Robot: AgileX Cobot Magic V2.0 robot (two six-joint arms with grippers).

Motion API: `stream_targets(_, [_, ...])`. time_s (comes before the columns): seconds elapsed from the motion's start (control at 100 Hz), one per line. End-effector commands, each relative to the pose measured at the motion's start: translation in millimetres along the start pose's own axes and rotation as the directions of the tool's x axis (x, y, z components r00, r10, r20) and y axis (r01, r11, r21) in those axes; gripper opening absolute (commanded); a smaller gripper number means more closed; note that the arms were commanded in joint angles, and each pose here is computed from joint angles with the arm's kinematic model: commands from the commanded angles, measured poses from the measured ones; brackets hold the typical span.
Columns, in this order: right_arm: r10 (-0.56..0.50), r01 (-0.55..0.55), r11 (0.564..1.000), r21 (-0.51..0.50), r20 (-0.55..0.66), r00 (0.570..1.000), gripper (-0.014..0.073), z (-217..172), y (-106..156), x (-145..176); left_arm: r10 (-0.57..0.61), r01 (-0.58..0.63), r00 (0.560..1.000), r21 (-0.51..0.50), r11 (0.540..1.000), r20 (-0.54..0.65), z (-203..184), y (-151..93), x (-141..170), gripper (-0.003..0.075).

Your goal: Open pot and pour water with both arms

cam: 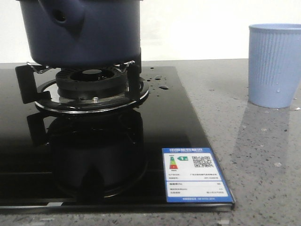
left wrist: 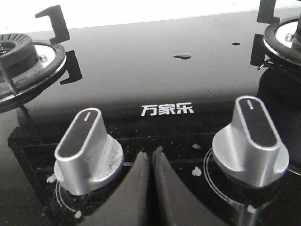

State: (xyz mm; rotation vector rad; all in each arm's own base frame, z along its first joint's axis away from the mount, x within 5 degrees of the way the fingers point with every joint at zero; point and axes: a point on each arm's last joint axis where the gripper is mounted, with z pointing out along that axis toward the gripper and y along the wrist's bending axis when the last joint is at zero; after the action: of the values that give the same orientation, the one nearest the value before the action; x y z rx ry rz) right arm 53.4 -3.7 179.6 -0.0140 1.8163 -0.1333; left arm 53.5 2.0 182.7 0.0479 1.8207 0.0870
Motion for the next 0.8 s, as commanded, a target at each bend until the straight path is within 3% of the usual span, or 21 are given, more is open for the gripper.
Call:
stream_targets(0.0, [-0.009, 0.008, 1.000, 0.011, 0.036, 0.999, -0.0067, -1.0, -0.5, -1.0, -0.010, 0.010, 1.000, -0.003, 1.000, 0.028, 2.3, -0.7, 8.1, -0.0019])
stream_targets(0.38, [-0.032, 0.031, 0.999, 0.024, 0.056, 0.998, -0.0067, -1.1, -1.5, -2.9, -0.010, 0.010, 1.000, -0.003, 1.000, 0.028, 2.3, -0.7, 8.1, -0.0019])
stream_targets(0.49, [-0.187, 0.171, 0.980, 0.100, 0.180, 0.966, -0.0067, -2.8, -5.5, -15.5, 0.010, -0.010, 1.000, -0.009, 1.000, 0.027, 2.3, -0.2, 8.2, -0.0019])
stream_targets(0.61, [-0.163, 0.121, 0.984, 0.128, 0.394, 0.905, -0.0067, -9.0, -5.7, -34.9, 0.037, -0.036, 0.998, -0.020, 0.999, 0.050, 2.2, 0.7, 6.1, -0.0019])
stream_targets(0.71, [-0.101, 0.038, 0.991, 0.128, 0.533, 0.840, -0.0067, -15.7, -7.5, -47.0, -0.140, 0.137, 0.974, 0.029, 0.990, 0.177, 0.9, -1.4, -5.7, -0.0019])
stream_targets(0.75, [-0.063, -0.006, 0.993, 0.118, 0.571, 0.819, -0.0067, -17.9, -8.7, -50.0, -0.304, 0.293, 0.927, 0.079, 0.953, 0.222, -0.2, -1.8, -10.8, -0.0020])
stream_targets(0.79, [-0.023, -0.048, 0.993, 0.104, 0.594, 0.804, -0.0067, -19.2, -9.8, -51.7, -0.463, 0.445, 0.849, 0.128, 0.886, 0.255, -1.4, -0.6, -15.3, -0.0020])
